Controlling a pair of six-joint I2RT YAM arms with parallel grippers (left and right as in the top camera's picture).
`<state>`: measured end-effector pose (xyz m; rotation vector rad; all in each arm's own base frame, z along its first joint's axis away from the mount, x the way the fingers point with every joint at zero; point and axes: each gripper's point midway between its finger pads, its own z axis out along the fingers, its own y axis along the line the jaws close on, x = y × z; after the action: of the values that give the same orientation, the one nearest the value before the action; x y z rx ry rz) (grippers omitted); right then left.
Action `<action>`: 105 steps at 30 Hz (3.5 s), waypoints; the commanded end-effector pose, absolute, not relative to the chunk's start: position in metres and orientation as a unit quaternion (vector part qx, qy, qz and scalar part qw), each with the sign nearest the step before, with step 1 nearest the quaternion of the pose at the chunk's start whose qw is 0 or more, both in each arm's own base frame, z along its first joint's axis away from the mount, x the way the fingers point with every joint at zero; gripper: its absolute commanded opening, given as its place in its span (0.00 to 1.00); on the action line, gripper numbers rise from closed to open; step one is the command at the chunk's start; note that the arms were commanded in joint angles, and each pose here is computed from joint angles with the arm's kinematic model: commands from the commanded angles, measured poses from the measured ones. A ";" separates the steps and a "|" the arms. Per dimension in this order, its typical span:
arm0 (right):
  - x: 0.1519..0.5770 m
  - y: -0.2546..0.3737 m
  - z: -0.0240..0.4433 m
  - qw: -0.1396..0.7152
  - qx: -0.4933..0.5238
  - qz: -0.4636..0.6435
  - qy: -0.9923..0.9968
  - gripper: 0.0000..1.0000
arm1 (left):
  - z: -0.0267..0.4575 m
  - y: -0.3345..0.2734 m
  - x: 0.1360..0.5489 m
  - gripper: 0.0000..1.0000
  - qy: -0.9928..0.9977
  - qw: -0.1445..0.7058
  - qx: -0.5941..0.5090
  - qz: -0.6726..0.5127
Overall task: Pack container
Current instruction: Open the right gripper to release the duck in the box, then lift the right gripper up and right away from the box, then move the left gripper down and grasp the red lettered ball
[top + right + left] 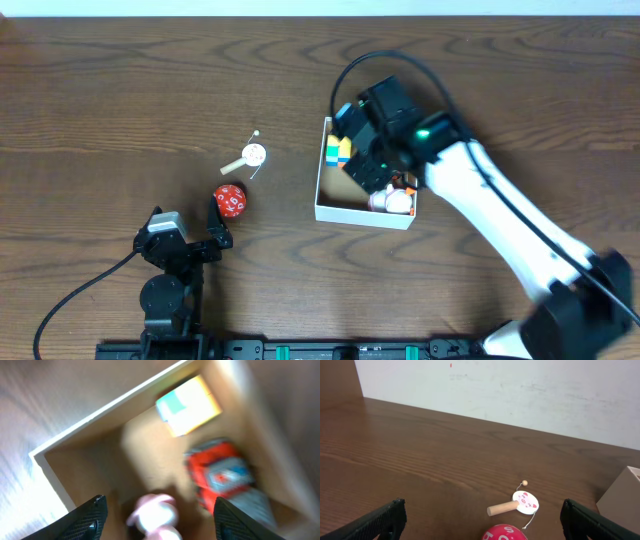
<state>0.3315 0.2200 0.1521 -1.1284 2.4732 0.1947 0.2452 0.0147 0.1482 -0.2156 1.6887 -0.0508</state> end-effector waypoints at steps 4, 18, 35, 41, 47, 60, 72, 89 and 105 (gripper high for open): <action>0.335 0.157 0.219 0.274 -0.294 0.004 0.916 0.74 | 0.129 0.018 0.244 0.98 0.764 0.637 -0.102 -0.014; 0.323 0.053 0.228 0.243 -0.065 -0.043 0.967 0.99 | 0.129 0.018 0.244 0.98 0.764 0.637 -0.102 -0.014; 0.324 0.053 0.228 0.243 -0.065 -0.043 0.967 0.99 | 0.129 0.018 0.244 0.98 0.764 0.637 -0.102 -0.014; 0.324 0.053 0.228 0.243 -0.065 -0.043 0.967 0.99 | 0.129 0.018 0.244 0.98 0.764 0.637 -0.102 -0.014; 0.324 0.053 0.228 0.243 -0.065 -0.043 0.967 0.99 | 0.131 0.012 0.245 0.98 0.763 0.639 -0.092 -0.027; 0.324 0.053 0.228 0.243 -0.065 -0.043 0.967 0.99 | 0.220 -0.041 0.235 0.98 0.718 0.683 0.033 -0.131; 0.324 0.053 0.228 0.243 -0.065 -0.043 0.967 0.99 | 0.268 -0.040 0.262 0.98 0.839 0.532 0.071 -0.091; 0.324 0.053 0.228 0.243 -0.065 -0.043 0.967 0.99 | 0.118 -0.041 0.289 0.98 0.986 0.122 0.028 -0.110; 0.324 0.053 0.228 0.243 -0.065 -0.043 0.967 0.99 | 0.030 -0.037 0.302 0.99 0.995 0.021 0.016 -0.101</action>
<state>0.3224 0.0556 0.2209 -0.2083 2.6610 -0.1122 0.3041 -0.0397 0.0340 0.0499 3.0670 -0.3191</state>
